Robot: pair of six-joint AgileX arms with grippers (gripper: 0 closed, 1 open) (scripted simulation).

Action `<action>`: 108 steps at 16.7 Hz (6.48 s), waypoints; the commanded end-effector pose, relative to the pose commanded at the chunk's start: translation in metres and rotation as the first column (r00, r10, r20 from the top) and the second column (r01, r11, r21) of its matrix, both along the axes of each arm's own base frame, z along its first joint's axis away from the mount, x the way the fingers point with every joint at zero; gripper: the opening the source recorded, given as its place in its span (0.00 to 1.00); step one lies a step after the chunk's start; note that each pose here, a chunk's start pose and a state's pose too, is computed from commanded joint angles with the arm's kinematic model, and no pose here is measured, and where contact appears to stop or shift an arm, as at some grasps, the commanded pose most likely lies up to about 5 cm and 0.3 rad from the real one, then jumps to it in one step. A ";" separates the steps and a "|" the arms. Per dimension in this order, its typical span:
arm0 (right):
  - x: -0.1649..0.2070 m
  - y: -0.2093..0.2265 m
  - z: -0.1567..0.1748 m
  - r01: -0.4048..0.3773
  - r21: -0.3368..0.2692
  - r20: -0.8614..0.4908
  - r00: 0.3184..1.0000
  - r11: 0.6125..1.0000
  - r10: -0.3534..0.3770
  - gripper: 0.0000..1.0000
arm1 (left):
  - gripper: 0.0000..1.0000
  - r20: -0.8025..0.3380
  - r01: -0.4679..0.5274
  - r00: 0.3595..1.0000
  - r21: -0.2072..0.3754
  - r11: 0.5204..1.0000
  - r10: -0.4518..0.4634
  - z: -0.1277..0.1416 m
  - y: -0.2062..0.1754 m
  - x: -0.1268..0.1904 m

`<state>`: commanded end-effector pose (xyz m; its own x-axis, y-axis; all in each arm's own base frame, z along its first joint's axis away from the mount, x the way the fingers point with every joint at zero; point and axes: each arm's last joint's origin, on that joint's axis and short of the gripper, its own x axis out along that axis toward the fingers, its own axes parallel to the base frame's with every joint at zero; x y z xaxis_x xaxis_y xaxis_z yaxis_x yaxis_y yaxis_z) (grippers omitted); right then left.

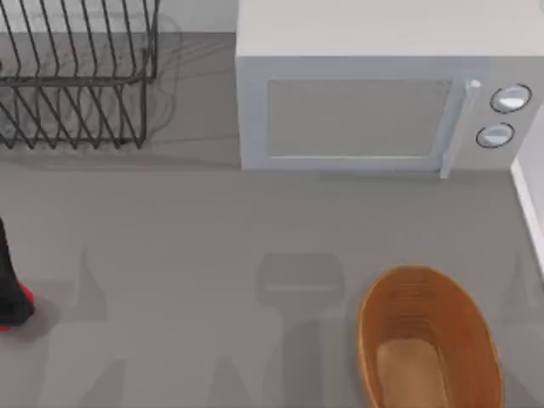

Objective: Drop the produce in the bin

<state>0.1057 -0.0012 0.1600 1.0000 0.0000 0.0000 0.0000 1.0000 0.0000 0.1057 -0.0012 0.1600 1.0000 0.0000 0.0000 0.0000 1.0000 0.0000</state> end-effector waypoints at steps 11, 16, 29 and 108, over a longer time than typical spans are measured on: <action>0.000 0.000 0.000 0.000 0.000 0.000 1.000 1.000 0.000 1.00 | 1.00 -0.440 0.057 0.898 0.151 0.987 0.015 0.042 0.003 0.026; 0.000 0.000 0.000 0.000 0.000 0.000 1.000 1.000 0.000 1.00 | 1.00 -0.829 0.231 0.559 0.171 0.958 0.013 0.042 0.007 0.080; 0.000 0.000 0.000 0.000 0.000 0.000 1.000 1.000 0.000 1.00 | 1.00 -1.000 0.460 -0.007 -0.010 0.888 -0.007 0.016 0.017 0.169; 0.000 0.000 0.000 0.000 0.000 0.000 1.000 1.000 0.000 1.00 | 0.00 -0.999 0.056 -0.009 0.036 0.998 0.037 0.114 -0.367 0.131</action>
